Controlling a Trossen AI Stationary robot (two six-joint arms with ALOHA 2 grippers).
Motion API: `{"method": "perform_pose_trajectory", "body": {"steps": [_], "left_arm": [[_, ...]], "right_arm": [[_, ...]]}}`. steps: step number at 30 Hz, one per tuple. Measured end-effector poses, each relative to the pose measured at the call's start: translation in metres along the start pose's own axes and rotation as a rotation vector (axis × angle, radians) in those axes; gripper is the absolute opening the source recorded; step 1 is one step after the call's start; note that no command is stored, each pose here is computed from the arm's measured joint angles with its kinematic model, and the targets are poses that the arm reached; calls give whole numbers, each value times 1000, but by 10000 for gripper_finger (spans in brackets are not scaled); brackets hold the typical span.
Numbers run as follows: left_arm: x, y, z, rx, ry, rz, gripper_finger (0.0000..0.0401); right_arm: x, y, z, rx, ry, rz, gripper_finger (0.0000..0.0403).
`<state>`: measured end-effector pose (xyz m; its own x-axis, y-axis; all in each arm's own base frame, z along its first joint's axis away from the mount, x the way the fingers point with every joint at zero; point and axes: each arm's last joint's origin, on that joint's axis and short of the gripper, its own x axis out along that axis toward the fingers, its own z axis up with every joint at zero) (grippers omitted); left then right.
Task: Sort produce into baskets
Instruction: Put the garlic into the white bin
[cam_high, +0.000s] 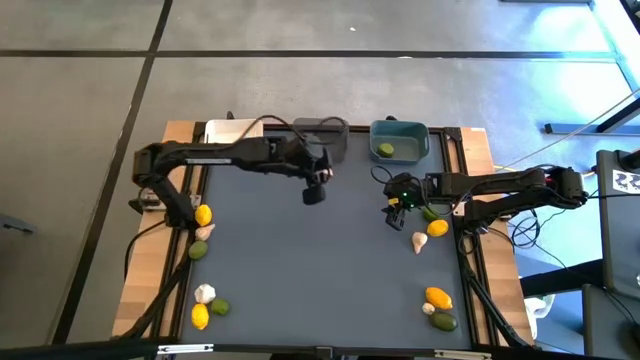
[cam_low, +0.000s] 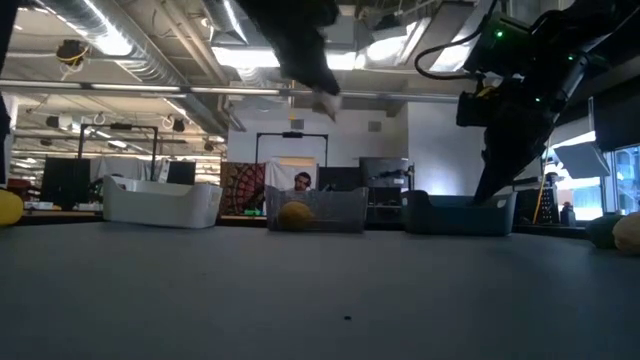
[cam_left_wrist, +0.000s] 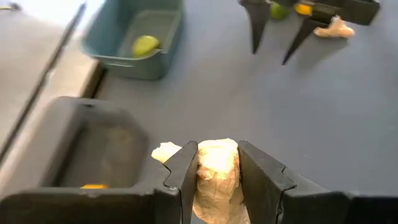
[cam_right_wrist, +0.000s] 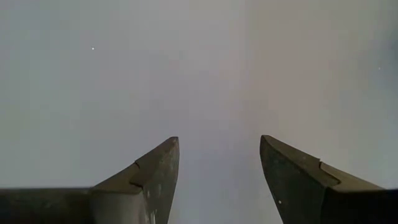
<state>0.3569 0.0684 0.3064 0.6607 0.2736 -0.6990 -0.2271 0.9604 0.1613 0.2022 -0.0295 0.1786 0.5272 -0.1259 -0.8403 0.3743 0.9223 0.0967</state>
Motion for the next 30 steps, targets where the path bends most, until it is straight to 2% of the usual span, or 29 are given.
{"method": "perform_pose_trajectory", "body": {"steps": [11, 17, 24, 30], "left_arm": [[-78, 17, -9, -74, 9, 193, 100], [-103, 27, -20, -102, 53, 353, 100], [-107, 54, -39, -193, 193, 537, 100], [-88, 80, -67, -258, 309, 631, 100]], "right_arm": [[0, 0, 0, 0, 0, -1, 222], [0, 0, 0, 0, -5, -11, 222], [0, -1, 1, 0, -14, -43, 222], [0, -1, 1, 0, -14, -43, 222]]}}
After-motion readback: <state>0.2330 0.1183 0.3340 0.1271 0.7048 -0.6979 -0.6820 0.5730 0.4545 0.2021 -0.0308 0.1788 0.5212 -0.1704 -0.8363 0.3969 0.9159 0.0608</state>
